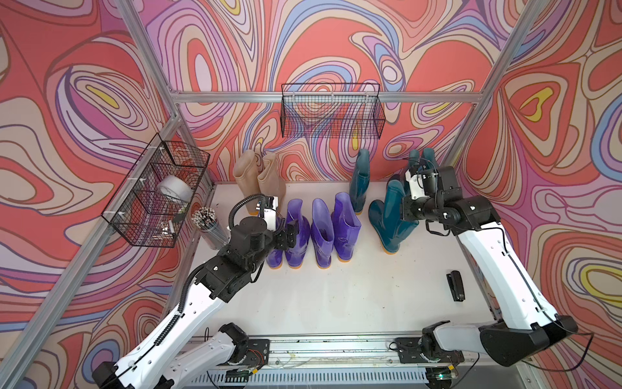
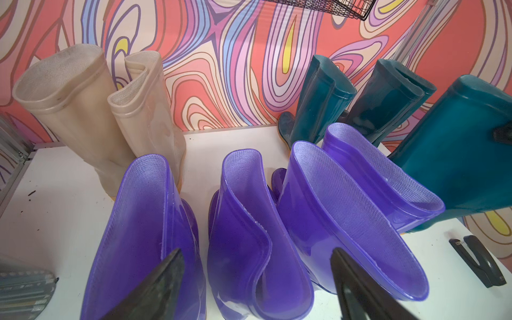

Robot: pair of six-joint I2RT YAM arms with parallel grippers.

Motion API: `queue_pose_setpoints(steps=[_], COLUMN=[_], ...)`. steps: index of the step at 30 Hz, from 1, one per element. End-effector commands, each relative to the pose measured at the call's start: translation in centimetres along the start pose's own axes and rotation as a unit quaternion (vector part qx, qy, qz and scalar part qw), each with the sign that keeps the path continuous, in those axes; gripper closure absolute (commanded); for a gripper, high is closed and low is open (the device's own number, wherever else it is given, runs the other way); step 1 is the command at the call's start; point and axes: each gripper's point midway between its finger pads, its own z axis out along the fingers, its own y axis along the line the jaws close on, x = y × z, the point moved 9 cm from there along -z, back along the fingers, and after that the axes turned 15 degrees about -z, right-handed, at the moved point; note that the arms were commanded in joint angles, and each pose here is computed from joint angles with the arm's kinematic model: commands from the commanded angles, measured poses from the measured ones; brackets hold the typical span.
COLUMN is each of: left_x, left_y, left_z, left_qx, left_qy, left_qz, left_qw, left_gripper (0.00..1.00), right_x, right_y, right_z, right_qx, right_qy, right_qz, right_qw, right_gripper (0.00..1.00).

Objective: Match and arrange rain boots in pairs
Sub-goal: Pick up the rain boot at the center of the board, then pair a pair of rain boots at the center of the board.

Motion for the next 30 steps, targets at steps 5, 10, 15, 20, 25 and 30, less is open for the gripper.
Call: queue_pose_setpoints(steps=[5, 10, 15, 20, 25, 30], left_x=[-0.3, -0.5, -0.6, -0.6, -0.6, -0.5], left_y=[0.3, 0.3, 0.3, 0.3, 0.3, 0.3], left_z=[-0.3, -0.6, -0.7, -0.7, -0.7, -0.6], left_qx=[-0.004, -0.004, -0.004, -0.002, -0.003, -0.004], left_qy=[-0.018, -0.025, -0.028, -0.027, -0.027, -0.026], left_qz=[-0.004, -0.003, -0.002, -0.002, -0.001, 0.000], left_qw=[1.000, 1.000, 1.000, 1.000, 1.000, 1.000], left_gripper=[0.15, 0.15, 0.15, 0.15, 0.15, 0.15], right_x=[-6.0, -7.6, -8.5, -9.0, -9.7, -10.4], right_y=[-2.2, -2.8, -3.6, -5.4, -7.0, -8.7], right_z=[3.2, 5.9, 7.5, 10.8, 13.7, 15.9], right_qx=[0.118, 0.144, 0.143, 0.151, 0.144, 0.153], right_qy=[-0.060, -0.045, -0.054, -0.041, -0.034, -0.034], right_qz=[0.040, 0.050, 0.066, 0.078, 0.079, 0.107], right_qw=[0.990, 0.987, 0.986, 0.985, 0.986, 0.982], right_gripper=[1.00, 1.00, 1.00, 1.00, 1.00, 1.00])
